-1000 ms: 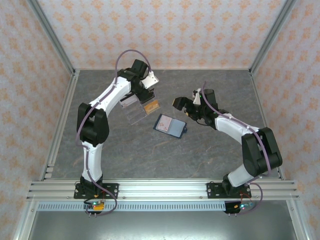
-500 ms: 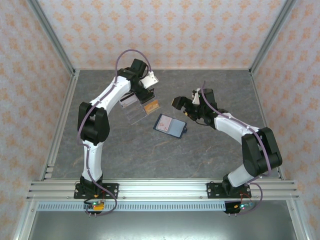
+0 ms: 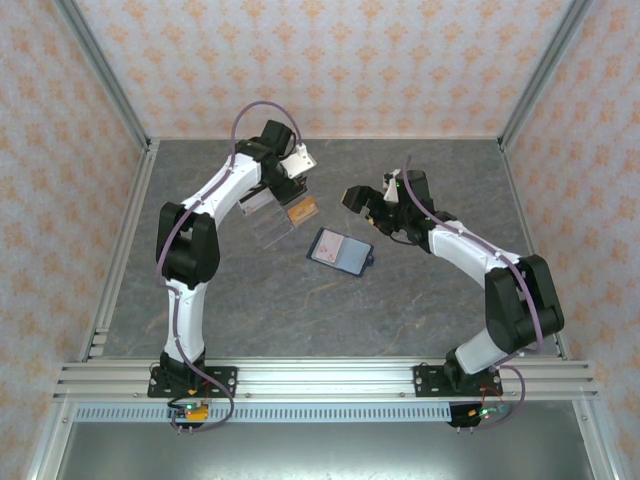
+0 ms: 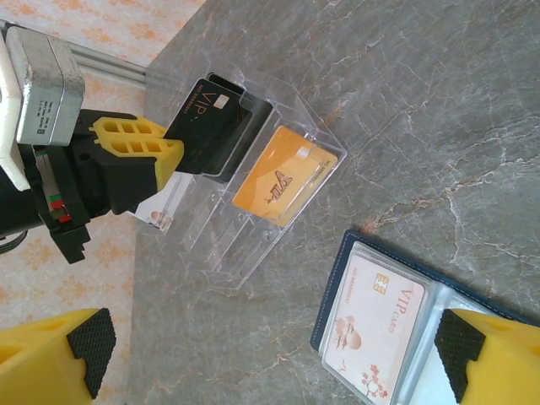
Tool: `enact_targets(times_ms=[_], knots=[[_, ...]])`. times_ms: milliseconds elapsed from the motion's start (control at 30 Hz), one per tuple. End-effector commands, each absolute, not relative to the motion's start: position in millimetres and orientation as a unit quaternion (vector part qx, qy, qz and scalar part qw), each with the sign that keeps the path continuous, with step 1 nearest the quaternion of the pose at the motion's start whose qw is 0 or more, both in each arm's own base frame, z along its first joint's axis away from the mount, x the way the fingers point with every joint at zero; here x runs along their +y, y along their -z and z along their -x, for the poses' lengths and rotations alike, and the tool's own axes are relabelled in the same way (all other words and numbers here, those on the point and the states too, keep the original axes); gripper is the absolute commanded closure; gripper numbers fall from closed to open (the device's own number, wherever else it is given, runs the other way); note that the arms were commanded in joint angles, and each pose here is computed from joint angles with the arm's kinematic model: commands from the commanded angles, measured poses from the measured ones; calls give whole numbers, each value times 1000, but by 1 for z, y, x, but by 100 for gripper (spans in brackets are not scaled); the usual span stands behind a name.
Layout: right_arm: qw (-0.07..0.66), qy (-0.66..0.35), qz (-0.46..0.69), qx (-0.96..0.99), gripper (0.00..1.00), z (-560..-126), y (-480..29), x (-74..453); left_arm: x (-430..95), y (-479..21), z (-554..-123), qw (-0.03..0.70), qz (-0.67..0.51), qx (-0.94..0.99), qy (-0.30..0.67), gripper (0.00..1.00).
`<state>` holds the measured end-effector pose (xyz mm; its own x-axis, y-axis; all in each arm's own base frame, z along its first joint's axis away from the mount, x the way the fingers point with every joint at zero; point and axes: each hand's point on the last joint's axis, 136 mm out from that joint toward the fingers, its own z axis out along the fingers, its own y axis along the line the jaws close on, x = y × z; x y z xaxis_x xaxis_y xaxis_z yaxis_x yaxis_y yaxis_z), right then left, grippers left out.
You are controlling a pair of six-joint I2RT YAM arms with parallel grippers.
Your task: Take the credit cards out of the card holder
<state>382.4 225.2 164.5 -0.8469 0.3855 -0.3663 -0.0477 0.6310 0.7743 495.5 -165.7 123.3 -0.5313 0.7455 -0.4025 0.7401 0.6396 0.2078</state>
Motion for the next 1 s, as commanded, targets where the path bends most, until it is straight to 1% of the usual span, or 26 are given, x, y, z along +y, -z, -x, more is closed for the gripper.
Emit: enact_targets(times_ms=[0,67,200,400,533,733,867,900,967], knots=[[263,-415,-100,865,0,-390,-171,228,-157,-113,-499,226,-416,881,-16,91],[260,-416,-100,866,0,-390,-170,229,-157,-116,-500,231,-414,881,-17,83],[259,-417,-99,865,0,-390,-170,231,-157,-129,-500,245,-409,879,-18,73],[260,-414,-99,867,0,-389,-169,230,-158,-153,-501,273,-394,877,-14,71],[260,-408,-97,870,0,-387,-168,228,-156,-174,-504,300,-364,881,-17,70],[256,-405,-93,873,0,-382,-164,229,-153,-189,-504,319,-325,890,-14,69],[247,-392,-95,881,1,-377,-156,231,-152,-202,-499,329,-253,910,13,68],[242,-390,-94,883,1,-376,-154,234,-153,-205,-495,331,-229,915,25,64],[231,-381,-94,890,3,-373,-149,238,-152,-210,-487,338,-180,923,46,61]])
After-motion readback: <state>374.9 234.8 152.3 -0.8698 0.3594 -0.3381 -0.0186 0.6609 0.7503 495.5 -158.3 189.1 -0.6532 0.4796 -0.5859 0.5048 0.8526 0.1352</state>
